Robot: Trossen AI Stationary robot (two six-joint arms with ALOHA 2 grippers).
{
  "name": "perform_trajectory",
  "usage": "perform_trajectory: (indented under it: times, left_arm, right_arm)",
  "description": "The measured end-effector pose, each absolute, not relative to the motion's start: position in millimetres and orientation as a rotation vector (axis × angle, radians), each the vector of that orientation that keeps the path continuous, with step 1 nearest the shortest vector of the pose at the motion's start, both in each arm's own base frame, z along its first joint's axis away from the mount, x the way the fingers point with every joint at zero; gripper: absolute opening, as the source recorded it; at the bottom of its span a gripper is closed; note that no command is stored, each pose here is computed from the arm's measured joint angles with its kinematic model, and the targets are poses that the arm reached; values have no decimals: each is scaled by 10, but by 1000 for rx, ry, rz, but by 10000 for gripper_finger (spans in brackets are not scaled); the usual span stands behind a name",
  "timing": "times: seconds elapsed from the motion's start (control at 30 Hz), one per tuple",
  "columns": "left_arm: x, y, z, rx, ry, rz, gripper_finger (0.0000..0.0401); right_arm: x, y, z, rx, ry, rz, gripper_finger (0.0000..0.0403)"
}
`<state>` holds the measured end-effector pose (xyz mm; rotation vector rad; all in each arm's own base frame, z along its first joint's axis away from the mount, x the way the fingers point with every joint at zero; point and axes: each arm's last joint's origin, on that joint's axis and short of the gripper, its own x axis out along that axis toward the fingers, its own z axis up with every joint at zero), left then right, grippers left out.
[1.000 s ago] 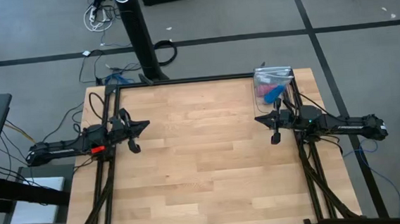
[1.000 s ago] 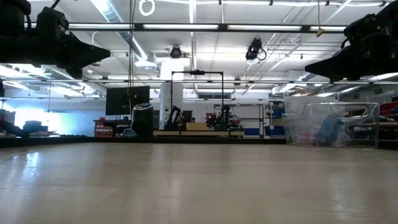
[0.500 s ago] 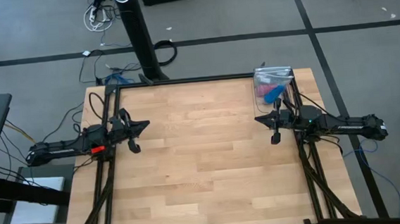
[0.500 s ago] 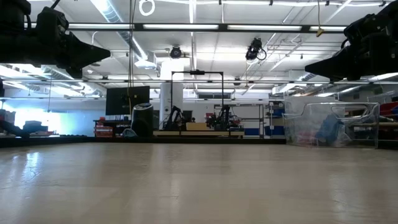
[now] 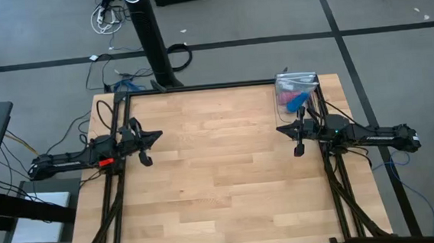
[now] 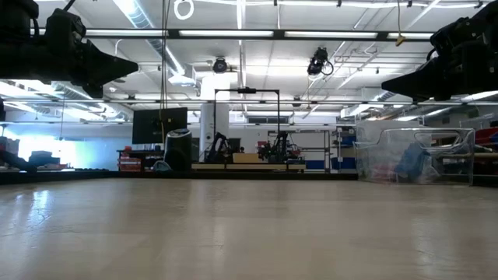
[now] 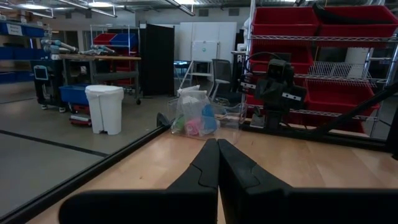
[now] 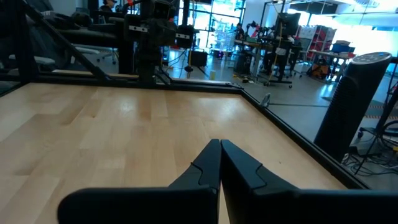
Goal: Roll bandage
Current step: Return to Home Position
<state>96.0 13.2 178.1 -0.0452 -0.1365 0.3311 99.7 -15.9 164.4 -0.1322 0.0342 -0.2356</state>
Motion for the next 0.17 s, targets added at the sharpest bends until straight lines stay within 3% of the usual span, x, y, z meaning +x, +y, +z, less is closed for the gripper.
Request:
perform_trajectory:
  times: [0.17]
  left_arm:
    - [960,132,1781,-45,-137,331,4]
  right_arm:
    - [996,-159,1644,-132,34,-236,11]
